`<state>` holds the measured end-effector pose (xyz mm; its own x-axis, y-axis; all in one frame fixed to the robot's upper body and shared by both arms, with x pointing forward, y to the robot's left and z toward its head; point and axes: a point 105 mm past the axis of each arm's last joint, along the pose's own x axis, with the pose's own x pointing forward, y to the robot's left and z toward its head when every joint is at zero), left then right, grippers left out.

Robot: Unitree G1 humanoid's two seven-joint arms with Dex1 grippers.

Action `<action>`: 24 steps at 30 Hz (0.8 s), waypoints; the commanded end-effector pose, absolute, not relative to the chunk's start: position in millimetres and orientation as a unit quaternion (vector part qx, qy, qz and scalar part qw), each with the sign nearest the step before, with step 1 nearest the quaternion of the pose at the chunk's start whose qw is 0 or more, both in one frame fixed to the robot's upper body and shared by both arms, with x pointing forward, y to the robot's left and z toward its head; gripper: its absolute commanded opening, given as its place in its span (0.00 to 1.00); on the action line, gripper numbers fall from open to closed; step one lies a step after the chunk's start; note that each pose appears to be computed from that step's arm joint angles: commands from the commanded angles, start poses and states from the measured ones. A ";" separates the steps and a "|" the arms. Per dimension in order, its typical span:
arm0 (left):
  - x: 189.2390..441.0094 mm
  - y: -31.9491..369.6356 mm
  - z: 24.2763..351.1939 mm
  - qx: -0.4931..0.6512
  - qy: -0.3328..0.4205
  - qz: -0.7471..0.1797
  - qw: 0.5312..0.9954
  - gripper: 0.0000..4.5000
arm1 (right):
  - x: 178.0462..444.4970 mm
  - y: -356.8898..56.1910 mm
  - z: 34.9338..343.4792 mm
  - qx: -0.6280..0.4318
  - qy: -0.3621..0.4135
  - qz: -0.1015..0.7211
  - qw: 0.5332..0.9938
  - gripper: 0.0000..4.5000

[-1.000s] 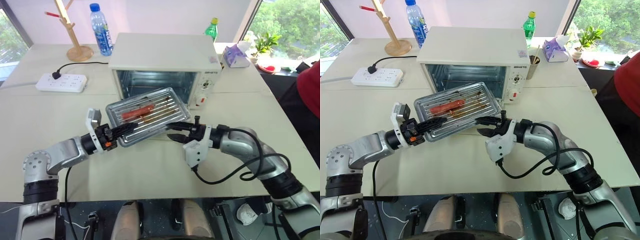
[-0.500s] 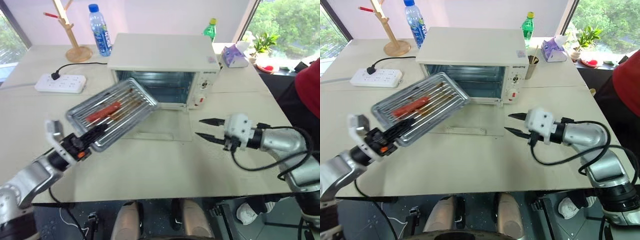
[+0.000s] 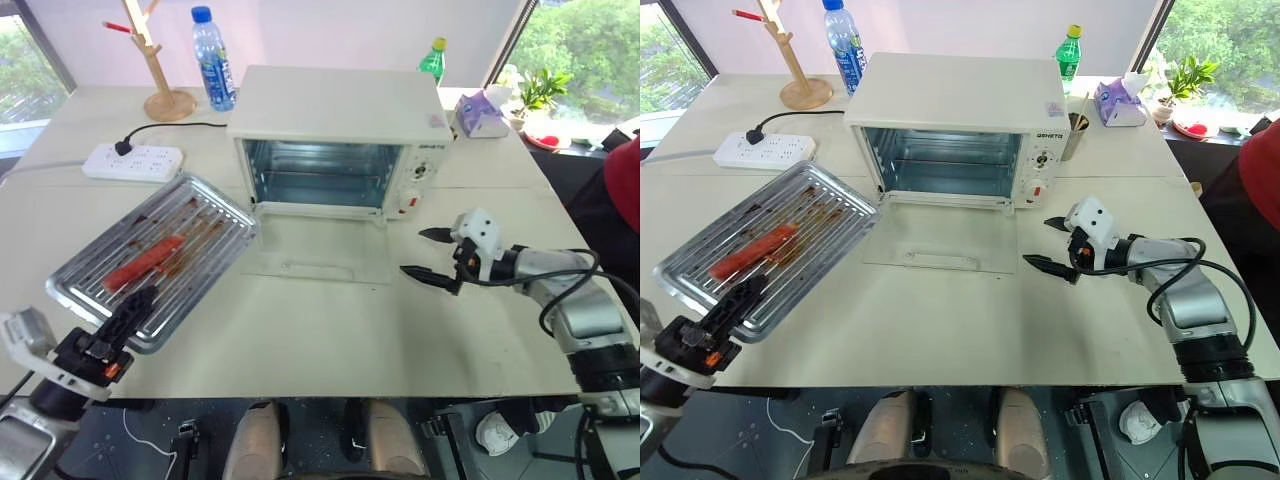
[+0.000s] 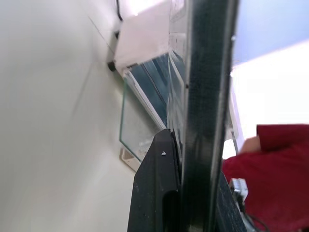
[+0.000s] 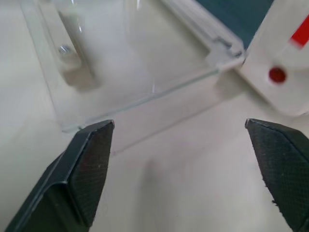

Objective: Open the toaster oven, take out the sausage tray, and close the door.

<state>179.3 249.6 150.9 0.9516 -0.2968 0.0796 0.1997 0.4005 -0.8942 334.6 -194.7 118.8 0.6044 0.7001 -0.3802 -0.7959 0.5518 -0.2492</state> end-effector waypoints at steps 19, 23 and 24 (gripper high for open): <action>173.7 296.9 155.7 -0.538 -0.015 -0.087 0.839 0.00 | 350.4 -130.7 167.0 -0.086 0.048 0.496 0.863 0.99; 177.2 296.0 152.9 -0.538 0.005 -0.100 0.837 0.00 | 353.3 -133.0 197.1 -0.050 0.026 0.481 0.875 0.99; 178.3 294.2 151.8 -0.537 0.014 -0.105 0.837 0.00 | 348.5 -132.8 197.8 -0.054 0.026 0.487 0.871 0.99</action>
<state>180.7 293.1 142.1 0.9829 -0.1740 0.0605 0.1250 0.3890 -0.9127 355.4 -135.4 181.6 0.5408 0.8285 -0.1455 -0.8402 0.5402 -0.0470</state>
